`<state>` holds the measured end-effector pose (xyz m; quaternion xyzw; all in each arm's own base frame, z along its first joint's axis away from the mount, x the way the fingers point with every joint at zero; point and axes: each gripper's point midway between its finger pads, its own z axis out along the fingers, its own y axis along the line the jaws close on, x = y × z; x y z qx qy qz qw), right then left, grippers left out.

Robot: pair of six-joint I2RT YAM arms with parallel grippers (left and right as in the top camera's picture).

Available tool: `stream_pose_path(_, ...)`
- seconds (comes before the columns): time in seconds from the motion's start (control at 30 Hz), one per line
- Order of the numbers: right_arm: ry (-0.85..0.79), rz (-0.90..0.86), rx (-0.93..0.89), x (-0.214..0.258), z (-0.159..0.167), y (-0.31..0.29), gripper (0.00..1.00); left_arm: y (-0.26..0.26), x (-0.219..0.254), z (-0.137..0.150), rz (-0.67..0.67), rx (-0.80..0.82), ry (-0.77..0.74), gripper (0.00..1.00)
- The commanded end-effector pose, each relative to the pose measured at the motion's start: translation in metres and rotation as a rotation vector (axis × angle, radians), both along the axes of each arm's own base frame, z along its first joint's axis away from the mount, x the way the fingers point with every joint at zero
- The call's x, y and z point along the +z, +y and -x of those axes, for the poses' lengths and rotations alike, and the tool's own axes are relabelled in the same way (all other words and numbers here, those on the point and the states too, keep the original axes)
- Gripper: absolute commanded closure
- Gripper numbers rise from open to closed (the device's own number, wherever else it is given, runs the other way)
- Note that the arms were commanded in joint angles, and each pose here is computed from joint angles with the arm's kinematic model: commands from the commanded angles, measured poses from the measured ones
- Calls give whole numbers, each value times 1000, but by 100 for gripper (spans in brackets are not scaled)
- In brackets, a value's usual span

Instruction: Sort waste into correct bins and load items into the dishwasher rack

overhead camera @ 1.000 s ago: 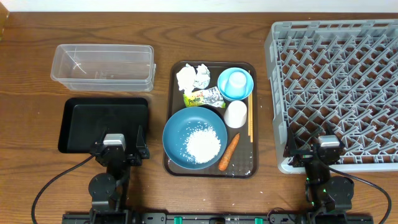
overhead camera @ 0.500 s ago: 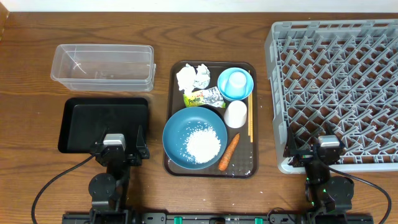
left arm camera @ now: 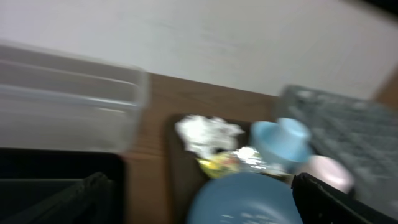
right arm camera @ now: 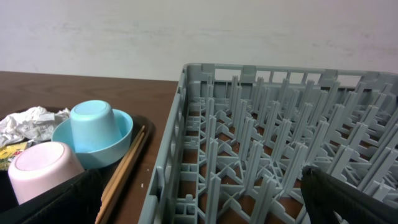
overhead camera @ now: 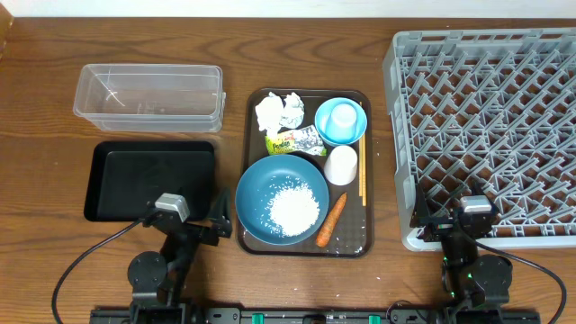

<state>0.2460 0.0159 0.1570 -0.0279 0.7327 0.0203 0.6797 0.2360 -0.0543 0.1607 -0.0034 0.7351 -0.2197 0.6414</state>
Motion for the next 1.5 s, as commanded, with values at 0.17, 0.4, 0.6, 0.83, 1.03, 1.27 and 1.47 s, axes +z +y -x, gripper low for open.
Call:
stream_pose_path(0.17,1,11,-22,-1,0,-5,1,-44,11,21,247,-271,71,4)
stream_pose_path(0.4,1,11,-22,-1,0,-5,1,-41,81,31,206,-262,-45,4)
stream_pose_path(0.6,1,11,-22,-1,0,-5,1,-24,85,28,93,-138,241,4)
stream_pose_path(0.83,1,11,-22,-1,0,-5,1,-48,93,25,147,-289,513,4)
stream_pose_path(1.03,1,11,-22,-1,0,-5,1,-58,71,19,100,-322,611,4)
stream_pose_path(1.27,1,11,-22,-1,0,-5,1,-51,46,15,-12,-95,800,4)
stream_pose_path(1.47,1,11,-22,-1,0,-5,1,-91,55,15,-166,-180,911,4)
